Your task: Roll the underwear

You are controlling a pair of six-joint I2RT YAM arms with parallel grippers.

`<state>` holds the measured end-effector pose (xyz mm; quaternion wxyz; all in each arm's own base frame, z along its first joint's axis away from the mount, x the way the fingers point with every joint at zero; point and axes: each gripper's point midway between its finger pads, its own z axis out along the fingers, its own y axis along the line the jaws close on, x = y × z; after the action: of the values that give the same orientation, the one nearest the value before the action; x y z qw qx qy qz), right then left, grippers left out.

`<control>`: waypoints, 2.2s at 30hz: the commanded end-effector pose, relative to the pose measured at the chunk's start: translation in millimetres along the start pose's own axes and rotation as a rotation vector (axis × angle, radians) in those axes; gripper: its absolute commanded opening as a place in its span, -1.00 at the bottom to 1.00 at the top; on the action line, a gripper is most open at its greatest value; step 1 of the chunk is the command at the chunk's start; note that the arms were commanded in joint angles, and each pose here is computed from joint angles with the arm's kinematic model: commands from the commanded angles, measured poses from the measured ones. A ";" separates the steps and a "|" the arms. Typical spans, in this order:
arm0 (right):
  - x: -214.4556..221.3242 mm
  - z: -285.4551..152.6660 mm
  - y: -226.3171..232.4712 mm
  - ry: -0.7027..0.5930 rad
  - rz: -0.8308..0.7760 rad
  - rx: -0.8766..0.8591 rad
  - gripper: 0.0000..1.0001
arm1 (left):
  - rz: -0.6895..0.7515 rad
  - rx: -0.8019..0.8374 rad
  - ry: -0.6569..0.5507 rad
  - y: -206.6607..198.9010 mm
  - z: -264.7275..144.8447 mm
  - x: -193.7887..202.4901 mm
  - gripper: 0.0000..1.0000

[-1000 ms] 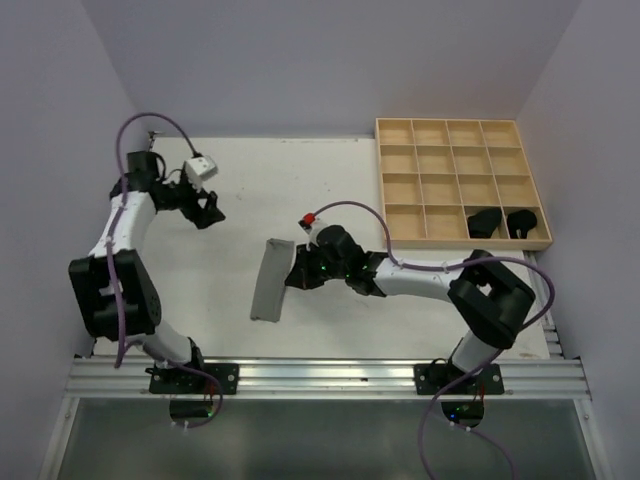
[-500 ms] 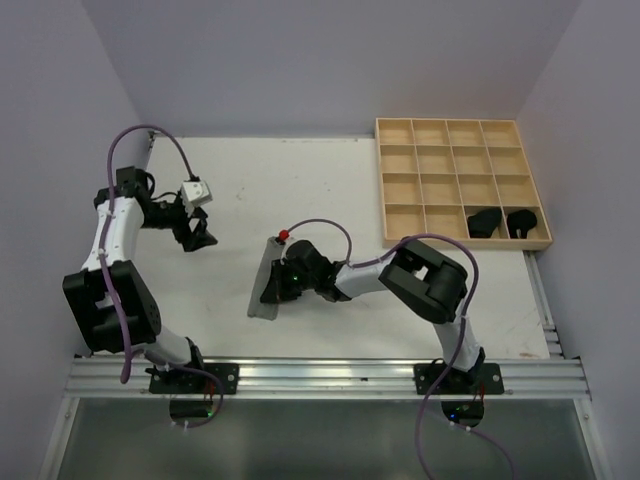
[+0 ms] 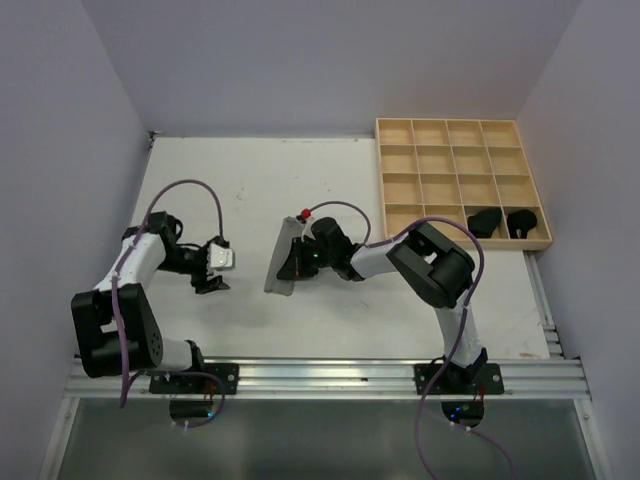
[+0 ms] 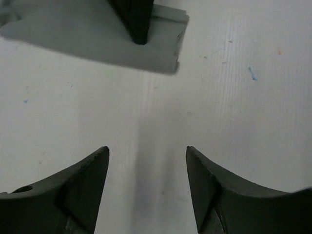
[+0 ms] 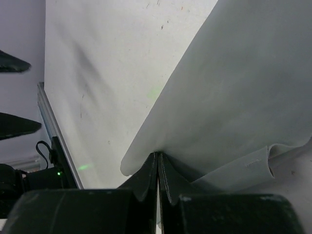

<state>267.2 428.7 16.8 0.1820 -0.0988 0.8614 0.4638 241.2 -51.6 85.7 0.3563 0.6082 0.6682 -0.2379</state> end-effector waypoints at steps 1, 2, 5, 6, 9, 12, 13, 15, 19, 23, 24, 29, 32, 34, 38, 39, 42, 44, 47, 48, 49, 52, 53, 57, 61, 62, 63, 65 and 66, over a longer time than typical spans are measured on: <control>36.5 -2.0 -20.2 0.141 -0.044 0.029 -0.92 | 0.246 0.049 0.007 -10.6 24.7 -12.8 0.34; 36.0 -1.5 -16.6 0.137 -0.046 0.006 -0.92 | 0.279 0.057 0.013 -14.4 32.1 -14.0 0.32; 40.9 -1.9 -15.4 0.153 -0.037 -0.015 -0.91 | 0.487 0.002 0.005 -11.3 58.8 -26.0 0.21; 41.6 -2.6 -16.4 0.153 -0.032 -0.015 -0.91 | 0.519 0.020 0.007 -23.1 67.7 -19.3 0.13; 47.1 -2.7 -16.0 0.170 -0.021 -0.030 -0.91 | 0.652 0.052 0.002 -36.0 82.8 -19.0 0.07; 52.5 -0.7 -18.4 0.186 -0.008 -0.040 -0.91 | 0.745 0.106 0.004 -45.5 92.8 -16.1 0.00; 53.1 -0.7 -19.5 0.188 -0.004 -0.041 -0.91 | 0.763 0.124 0.005 -47.3 96.0 -14.5 -0.03; 56.4 0.9 -20.5 0.196 0.008 -0.047 -0.91 | 0.786 0.132 0.005 -46.6 99.5 -14.2 -0.06; 59.9 2.2 -21.7 0.203 0.030 -0.061 -0.91 | 0.815 0.142 0.010 -46.5 107.0 -12.9 -0.10; 64.3 3.3 -25.5 0.208 0.044 -0.064 -0.91 | 0.822 0.196 0.045 -52.5 113.2 -1.6 -0.28; 66.1 3.8 -27.2 0.212 0.053 -0.061 -0.91 | 0.826 0.208 0.053 -53.4 114.1 1.0 -0.46; 68.4 3.5 -29.5 0.205 0.071 -0.060 -0.91 | 0.822 0.256 0.068 -63.8 117.7 10.1 -0.74; 69.6 2.4 -31.0 0.205 0.074 -0.053 -0.92 | 0.807 0.274 0.067 -70.6 114.8 10.5 -0.83; 68.7 1.2 -29.1 0.201 0.073 -0.057 -0.92 | 0.781 0.279 0.063 -73.3 112.5 8.6 -0.95; 57.2 -10.3 -11.6 0.163 0.037 -0.086 -0.90 | 0.695 0.325 0.058 -80.8 104.5 2.4 -1.00; 51.5 -13.0 -8.5 0.143 0.016 -0.083 -0.89 | 0.674 0.339 0.054 -83.4 102.7 0.7 -1.00; 28.7 -27.1 12.7 0.084 -0.052 -0.086 -0.85 | 0.629 0.390 0.031 -93.7 98.5 -3.8 -1.00; 13.5 -31.2 25.5 0.064 -0.075 -0.083 -0.82 | 0.605 0.395 0.022 -94.2 96.7 -8.2 -1.00; -3.6 -32.3 39.3 0.047 -0.111 -0.087 -0.80 | 0.556 0.404 0.012 -91.9 96.0 -14.1 -1.00; -2.8 -29.2 36.2 0.061 -0.112 -0.076 -0.80 | 0.511 0.402 0.016 -90.8 95.9 -15.8 -1.00; -2.5 -27.4 34.2 0.074 -0.113 -0.068 -0.80 | 0.488 0.412 0.016 -90.3 97.1 -15.8 -1.00; 4.6 -20.5 24.6 0.113 -0.112 -0.048 -0.80 | 0.419 0.424 0.009 -86.0 97.1 -21.5 -1.00; 10.1 -19.7 22.6 0.136 -0.109 -0.050 -0.80 | 0.408 0.427 0.004 -83.7 96.3 -24.8 -1.00; 33.4 -15.1 5.2 0.196 -0.102 -0.029 -0.80 | 0.273 0.430 -0.004 -74.7 96.2 -31.9 -1.00; 54.4 -11.6 -13.5 0.248 -0.093 -0.005 -0.81 | 0.082 0.454 -0.032 -59.4 97.9 -37.2 -1.00; 59.1 -10.4 -19.3 0.258 -0.089 0.002 -0.81 | 0.045 0.453 -0.041 -50.8 94.5 -43.1 -1.00; 60.0 -9.7 -20.0 0.259 -0.088 -0.001 -0.81 | -0.033 0.462 -0.040 -46.6 94.5 -36.8 -1.00; 62.3 -7.6 -22.5 0.265 -0.087 0.001 -0.81 | -0.103 0.467 -0.082 -35.3 90.0 -45.6 -1.00; 61.5 -7.0 -22.8 0.264 -0.089 -0.001 -0.81 | -0.181 0.464 -0.107 -28.9 90.5 -42.8 -1.00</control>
<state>231.1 424.3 14.9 0.1161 -0.1897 0.8518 0.4743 226.3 -147.1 36.2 0.2194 0.6874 0.5840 -0.3719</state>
